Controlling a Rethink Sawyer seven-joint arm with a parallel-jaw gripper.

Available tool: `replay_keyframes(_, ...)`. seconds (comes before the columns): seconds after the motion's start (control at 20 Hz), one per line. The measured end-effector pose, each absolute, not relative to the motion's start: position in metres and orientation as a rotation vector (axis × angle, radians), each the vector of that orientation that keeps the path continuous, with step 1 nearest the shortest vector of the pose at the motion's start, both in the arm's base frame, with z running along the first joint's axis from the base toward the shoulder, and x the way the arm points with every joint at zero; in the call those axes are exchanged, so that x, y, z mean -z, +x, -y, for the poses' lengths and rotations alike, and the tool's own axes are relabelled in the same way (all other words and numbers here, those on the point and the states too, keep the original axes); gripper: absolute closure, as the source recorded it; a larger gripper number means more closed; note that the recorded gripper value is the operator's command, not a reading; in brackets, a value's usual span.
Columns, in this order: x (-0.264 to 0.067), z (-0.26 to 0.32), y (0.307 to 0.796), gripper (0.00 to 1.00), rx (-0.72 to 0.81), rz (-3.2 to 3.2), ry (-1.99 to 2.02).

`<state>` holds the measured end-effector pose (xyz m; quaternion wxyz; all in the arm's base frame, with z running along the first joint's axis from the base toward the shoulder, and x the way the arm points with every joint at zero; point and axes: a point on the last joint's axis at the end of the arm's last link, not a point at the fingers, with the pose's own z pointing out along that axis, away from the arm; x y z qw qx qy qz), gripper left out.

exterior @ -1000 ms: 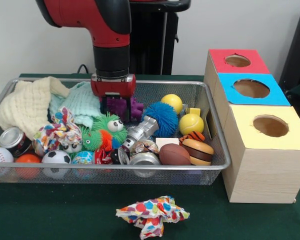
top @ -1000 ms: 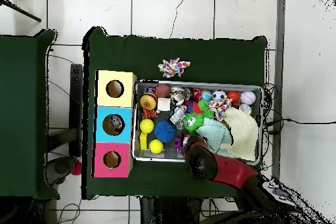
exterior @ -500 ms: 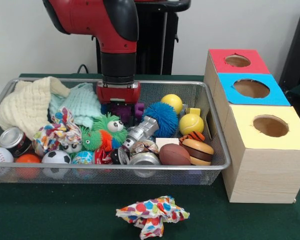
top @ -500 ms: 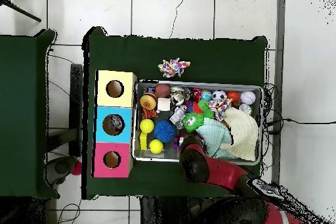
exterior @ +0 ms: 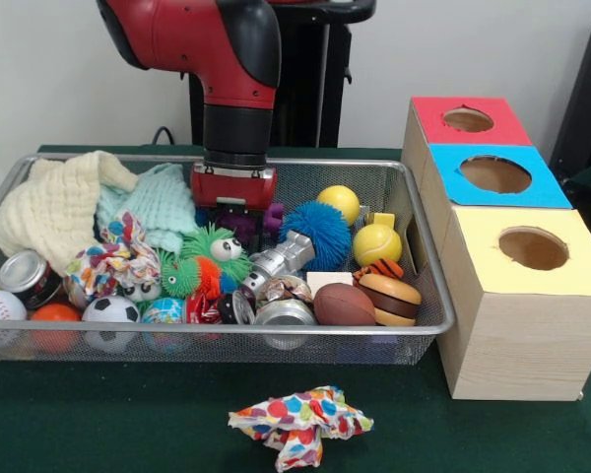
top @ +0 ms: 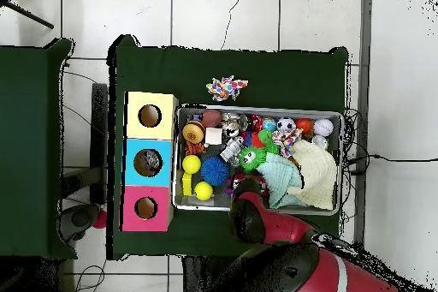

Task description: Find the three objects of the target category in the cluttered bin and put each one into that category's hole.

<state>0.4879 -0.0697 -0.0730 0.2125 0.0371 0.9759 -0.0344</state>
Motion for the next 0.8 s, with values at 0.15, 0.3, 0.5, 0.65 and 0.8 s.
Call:
replay_keyframes(0.15, 0.0734, 0.0694, 0.4871, 0.0, 0.106, -2.706, 0.093)
replay_keyframes(0.3, 0.0736, 0.0694, 0.4871, 0.0, 0.11, -2.706, 0.089)
replay_keyframes(0.5, 0.0738, 0.0696, 0.4877, 0.0, 0.113, -2.705, 0.085)
replay_keyframes(0.65, 0.0739, 0.0697, 0.4878, 0.0, 0.113, -2.705, 0.086)
replay_keyframes(0.8, 0.0741, 0.0694, 0.4885, 1.0, 0.111, -2.704, 0.086)
